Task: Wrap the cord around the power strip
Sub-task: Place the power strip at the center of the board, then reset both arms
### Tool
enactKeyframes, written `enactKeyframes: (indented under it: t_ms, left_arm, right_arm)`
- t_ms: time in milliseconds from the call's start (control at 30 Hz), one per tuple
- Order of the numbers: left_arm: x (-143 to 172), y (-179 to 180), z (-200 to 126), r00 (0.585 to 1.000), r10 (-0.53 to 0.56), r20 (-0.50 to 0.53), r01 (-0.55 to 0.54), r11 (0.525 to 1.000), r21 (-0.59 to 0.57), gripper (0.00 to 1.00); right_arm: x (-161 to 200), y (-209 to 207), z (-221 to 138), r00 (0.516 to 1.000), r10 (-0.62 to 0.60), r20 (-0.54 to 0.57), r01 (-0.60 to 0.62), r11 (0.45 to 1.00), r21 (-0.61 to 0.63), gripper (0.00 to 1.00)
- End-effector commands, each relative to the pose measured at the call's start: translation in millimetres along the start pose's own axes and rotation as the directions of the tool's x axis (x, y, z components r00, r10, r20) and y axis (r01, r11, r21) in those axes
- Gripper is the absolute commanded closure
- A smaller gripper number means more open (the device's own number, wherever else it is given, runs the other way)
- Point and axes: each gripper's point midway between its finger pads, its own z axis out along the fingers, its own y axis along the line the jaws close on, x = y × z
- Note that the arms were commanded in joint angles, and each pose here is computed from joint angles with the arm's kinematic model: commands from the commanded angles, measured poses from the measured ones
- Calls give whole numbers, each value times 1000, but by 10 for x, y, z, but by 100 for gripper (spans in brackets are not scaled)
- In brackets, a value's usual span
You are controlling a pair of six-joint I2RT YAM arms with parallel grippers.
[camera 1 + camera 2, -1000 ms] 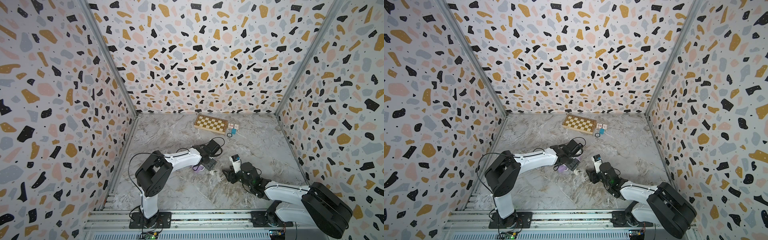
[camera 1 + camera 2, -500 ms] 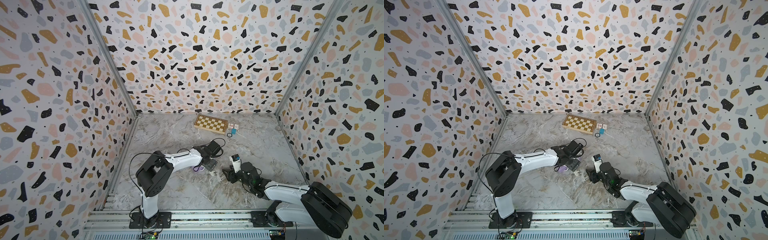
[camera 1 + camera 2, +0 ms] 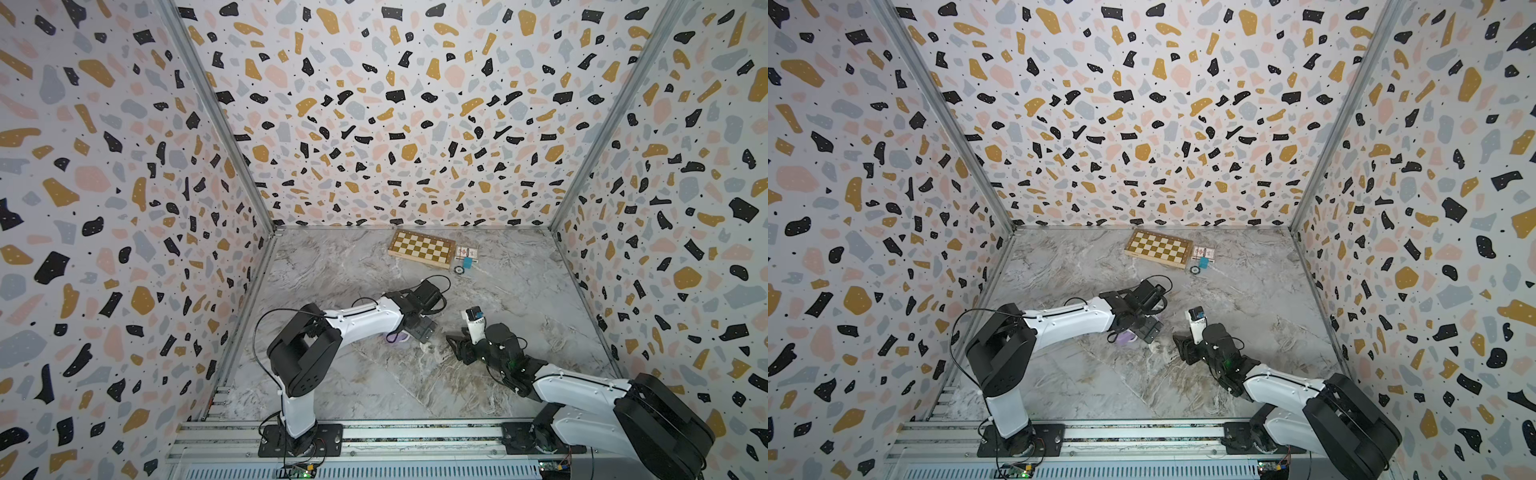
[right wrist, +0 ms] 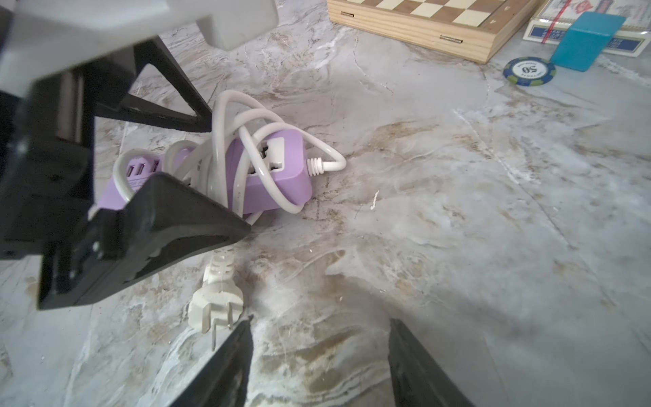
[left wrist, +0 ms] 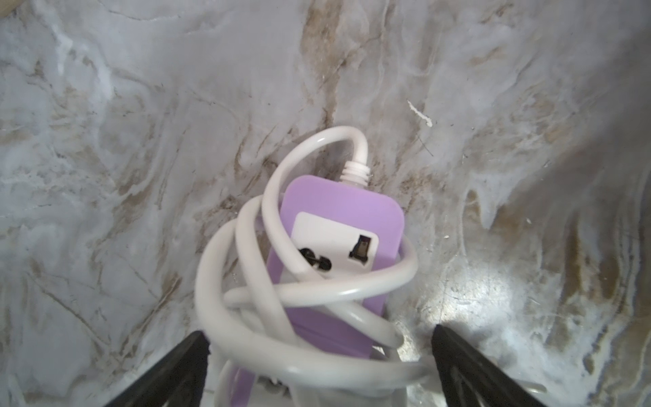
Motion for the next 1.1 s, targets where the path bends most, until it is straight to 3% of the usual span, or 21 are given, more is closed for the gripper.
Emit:
enactKeyframes:
  t_ms: [0, 167, 300, 333, 367, 400, 433, 567, 667, 733, 867, 933, 1000, 1067]
  left_arm:
    - [-199, 40, -209, 998, -15, 59, 16, 1000, -11, 0]
    - [-223, 71, -265, 997, -16, 73, 17, 1000, -21, 0]
    - [-345, 140, -469, 988, -44, 145, 49, 998, -31, 1]
    - [-393, 180, -555, 983, -56, 176, 64, 997, -37, 1]
    - [-435, 225, -641, 976, -68, 206, 79, 996, -48, 1]
    - [-473, 299, -742, 967, -82, 241, 101, 993, -67, 1]
    - [-507, 388, -857, 955, -102, 277, 128, 988, -80, 1]
    - [-470, 873, -1211, 898, -213, 385, 279, 952, -123, 1]
    - [-202, 1430, -1344, 841, -302, 449, 429, 878, -212, 1]
    - [153, 1853, -1412, 813, -334, 477, 527, 771, -358, 1]
    - [699, 2384, -1350, 813, -333, 477, 565, 647, -512, 1]
    - [940, 2614, -1307, 799, -357, 484, 597, 562, -572, 1]
    - [1112, 2751, -1222, 782, -407, 471, 623, 525, -580, 1]
    - [1262, 2897, -1083, 735, -448, 509, 678, 491, -547, 1]
  right_arm:
    - [15, -36, -21, 1000, -10, -7, 10, 1000, 15, 37]
    - [-19, -59, -30, 1000, -18, -3, 18, 1000, 23, 35]
    - [-158, -91, -73, 999, -36, 19, 36, 999, 35, 33]
    - [-221, -120, -90, 999, -42, 27, 41, 998, 44, 31]
    - [-283, -154, -106, 999, -45, 31, 43, 997, 57, 22]
    - [-360, -208, -133, 998, -45, 39, 42, 996, 77, 6]
    - [-455, -267, -167, 998, -47, 53, 42, 995, 96, 0]
    - [-831, -605, -348, 991, -57, 122, 29, 975, 222, 0]
    - [-979, -1064, -501, 986, -60, 154, -6, 917, 399, 0]
    - [-1021, -1363, -614, 983, -67, 171, -31, 858, 513, 0]
    - [-947, -1943, -754, 972, -18, 235, -142, 750, 646, 0]
    - [-815, -2167, -717, 977, 6, 214, -151, 726, 671, 0]
    - [-677, -2310, -667, 978, 44, 206, -175, 711, 681, 0]
    - [-693, -2268, -639, 968, 0, 250, -168, 741, 650, 0]
